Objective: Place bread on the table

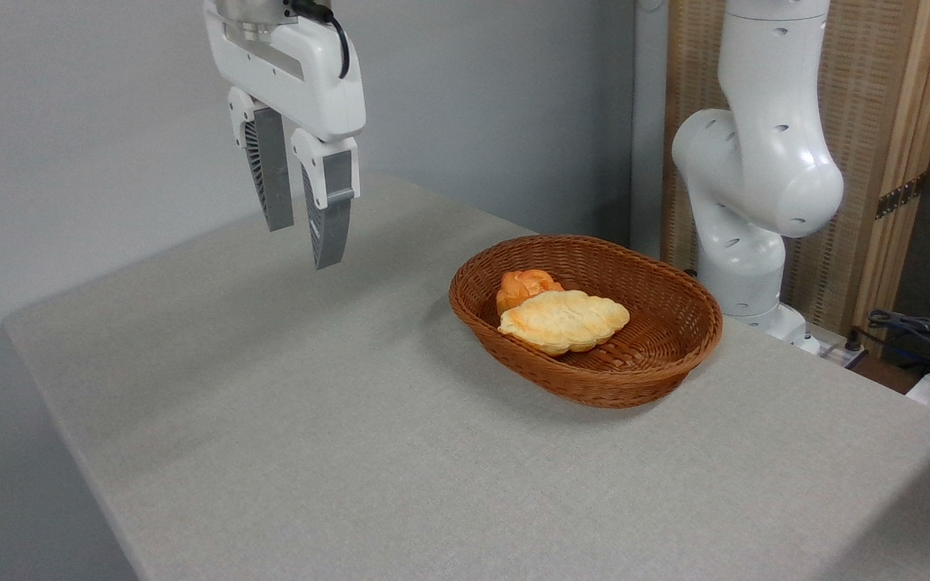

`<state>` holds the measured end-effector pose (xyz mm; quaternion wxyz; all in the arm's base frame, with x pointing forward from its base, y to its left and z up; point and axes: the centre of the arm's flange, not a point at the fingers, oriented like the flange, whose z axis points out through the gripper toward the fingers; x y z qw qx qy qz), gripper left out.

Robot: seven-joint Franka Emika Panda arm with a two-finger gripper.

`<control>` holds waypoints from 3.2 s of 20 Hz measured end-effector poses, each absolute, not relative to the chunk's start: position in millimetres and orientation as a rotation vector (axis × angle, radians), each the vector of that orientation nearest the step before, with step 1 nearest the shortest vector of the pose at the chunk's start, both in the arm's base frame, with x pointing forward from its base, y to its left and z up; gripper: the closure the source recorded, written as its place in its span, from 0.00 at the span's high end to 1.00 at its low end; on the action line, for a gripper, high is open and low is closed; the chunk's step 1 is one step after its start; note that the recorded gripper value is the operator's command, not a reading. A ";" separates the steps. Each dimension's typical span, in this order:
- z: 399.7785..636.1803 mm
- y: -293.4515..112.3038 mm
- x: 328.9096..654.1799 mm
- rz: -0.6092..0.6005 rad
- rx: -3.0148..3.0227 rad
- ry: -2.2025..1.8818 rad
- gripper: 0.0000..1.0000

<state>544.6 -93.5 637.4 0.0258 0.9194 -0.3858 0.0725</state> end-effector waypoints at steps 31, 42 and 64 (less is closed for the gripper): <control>634.9 -99.7 540.1 0.175 2.836 -1.207 1.00; 587.6 -105.1 504.0 -0.070 2.777 -1.255 1.00; 433.1 -40.7 394.4 -0.445 2.374 -1.683 1.00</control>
